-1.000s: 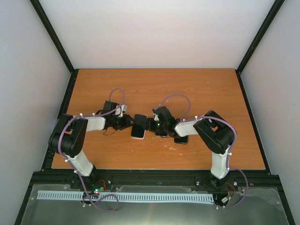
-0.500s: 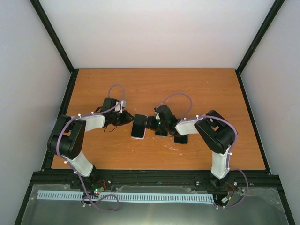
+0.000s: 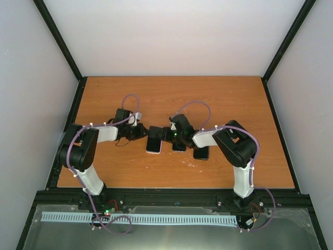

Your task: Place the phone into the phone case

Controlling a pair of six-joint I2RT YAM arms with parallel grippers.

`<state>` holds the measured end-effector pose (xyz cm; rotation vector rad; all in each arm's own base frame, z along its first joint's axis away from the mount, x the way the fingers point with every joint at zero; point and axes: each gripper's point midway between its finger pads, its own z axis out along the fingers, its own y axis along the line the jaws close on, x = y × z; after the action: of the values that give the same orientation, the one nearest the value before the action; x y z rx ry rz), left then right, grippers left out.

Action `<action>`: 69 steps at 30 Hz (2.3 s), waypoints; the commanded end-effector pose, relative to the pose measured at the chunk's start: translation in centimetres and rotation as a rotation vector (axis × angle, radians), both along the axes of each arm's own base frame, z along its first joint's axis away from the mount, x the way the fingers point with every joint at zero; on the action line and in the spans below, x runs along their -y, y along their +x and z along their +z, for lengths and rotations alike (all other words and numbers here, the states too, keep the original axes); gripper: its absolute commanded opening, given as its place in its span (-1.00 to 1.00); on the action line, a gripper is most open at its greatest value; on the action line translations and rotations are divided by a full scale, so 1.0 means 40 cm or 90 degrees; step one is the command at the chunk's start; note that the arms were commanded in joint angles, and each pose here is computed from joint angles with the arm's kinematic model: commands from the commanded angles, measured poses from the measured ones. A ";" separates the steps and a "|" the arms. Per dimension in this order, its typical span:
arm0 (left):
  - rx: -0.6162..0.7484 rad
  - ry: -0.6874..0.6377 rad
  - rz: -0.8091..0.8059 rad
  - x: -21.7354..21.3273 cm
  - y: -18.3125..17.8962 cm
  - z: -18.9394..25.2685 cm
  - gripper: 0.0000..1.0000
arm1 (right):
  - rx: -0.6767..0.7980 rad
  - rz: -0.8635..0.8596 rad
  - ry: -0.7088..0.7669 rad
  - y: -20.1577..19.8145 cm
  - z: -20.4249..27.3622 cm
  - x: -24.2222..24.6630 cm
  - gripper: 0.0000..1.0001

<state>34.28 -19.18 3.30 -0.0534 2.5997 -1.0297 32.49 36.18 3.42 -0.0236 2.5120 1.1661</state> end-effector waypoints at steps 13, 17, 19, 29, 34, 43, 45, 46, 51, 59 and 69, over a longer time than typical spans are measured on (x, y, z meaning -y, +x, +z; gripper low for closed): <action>-0.018 0.029 0.026 -0.024 -0.037 0.027 -0.28 | -0.001 0.044 0.001 -0.025 0.013 -0.009 0.06; -0.017 0.031 0.038 -0.035 -0.056 0.037 -0.20 | -0.029 0.018 -0.005 -0.043 0.002 0.014 0.07; -0.013 0.021 0.038 -0.032 -0.063 0.044 -0.19 | -0.042 0.012 -0.002 -0.050 -0.004 0.015 0.08; -0.020 -0.025 -0.002 -0.004 -0.091 0.035 -0.34 | -0.073 -0.015 -0.004 -0.076 -0.041 -0.017 0.12; -0.044 -0.014 0.000 -0.010 -0.102 0.001 -0.46 | -0.071 -0.024 0.006 -0.062 -0.032 -0.028 0.12; -0.061 -0.006 -0.001 -0.013 -0.107 -0.017 -0.48 | -0.028 0.015 0.086 -0.038 0.065 -0.088 0.14; -0.069 -0.023 -0.006 -0.005 -0.113 -0.014 -0.48 | -0.020 0.029 0.102 -0.040 0.087 -0.100 0.14; -0.070 -0.035 -0.011 0.002 -0.116 -0.009 -0.48 | -0.018 0.037 0.112 -0.043 0.098 -0.104 0.14; -0.097 -0.152 -0.057 0.050 -0.173 0.035 -0.48 | -0.014 0.065 0.175 -0.078 0.158 -0.107 0.14; -0.106 -0.190 -0.061 0.058 -0.199 0.056 -0.45 | -0.015 0.084 0.213 -0.105 0.195 -0.105 0.14; -0.097 -0.141 -0.042 0.038 -0.189 0.039 -0.35 | -0.046 0.103 0.264 -0.143 0.190 -0.103 0.14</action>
<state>27.58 -18.80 2.70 -0.2366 2.6547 -1.2619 29.42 38.03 7.58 0.0900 2.3939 1.5586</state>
